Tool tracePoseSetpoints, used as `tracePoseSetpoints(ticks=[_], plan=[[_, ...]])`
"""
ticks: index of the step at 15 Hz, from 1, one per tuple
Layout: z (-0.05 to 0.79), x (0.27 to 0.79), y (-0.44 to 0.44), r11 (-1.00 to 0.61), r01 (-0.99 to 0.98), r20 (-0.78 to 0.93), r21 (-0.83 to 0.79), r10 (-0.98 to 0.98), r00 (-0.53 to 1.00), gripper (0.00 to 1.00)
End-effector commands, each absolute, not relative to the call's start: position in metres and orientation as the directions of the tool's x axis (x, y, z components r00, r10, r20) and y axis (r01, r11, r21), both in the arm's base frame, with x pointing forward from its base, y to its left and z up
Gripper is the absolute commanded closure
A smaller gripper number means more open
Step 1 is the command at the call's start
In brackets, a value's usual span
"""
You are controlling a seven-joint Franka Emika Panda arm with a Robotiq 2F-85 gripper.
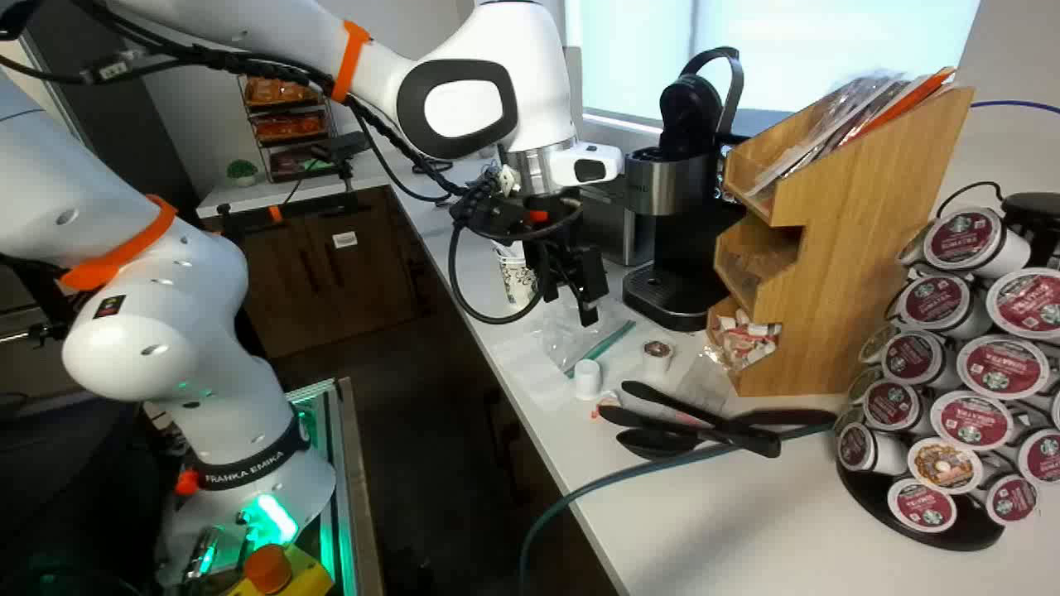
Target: Take the straw out of the cup
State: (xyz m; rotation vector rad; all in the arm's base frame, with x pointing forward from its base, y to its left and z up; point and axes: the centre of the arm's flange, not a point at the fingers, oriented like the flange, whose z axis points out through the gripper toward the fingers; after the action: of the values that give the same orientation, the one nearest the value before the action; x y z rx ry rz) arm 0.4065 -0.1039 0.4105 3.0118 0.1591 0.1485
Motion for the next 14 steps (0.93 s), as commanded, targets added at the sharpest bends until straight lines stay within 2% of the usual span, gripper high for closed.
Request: tracePoseSetpoints(ticks=[1, 7, 12, 14], plan=[[0.410, 0.406, -0.104, -0.987, 0.099, 0.091, 0.126, 0.111, 0.990, 0.00], [0.415, 0.415, -0.096, -0.984, 0.105, 0.096, 0.147, 0.120, 0.988, 0.00], [0.458, 0.455, 0.002, -0.915, 0.281, 0.094, 0.290, 0.320, 0.943, 0.00], [0.465, 0.463, 0.047, -0.867, 0.402, 0.050, 0.294, 0.434, 0.900, 0.00]])
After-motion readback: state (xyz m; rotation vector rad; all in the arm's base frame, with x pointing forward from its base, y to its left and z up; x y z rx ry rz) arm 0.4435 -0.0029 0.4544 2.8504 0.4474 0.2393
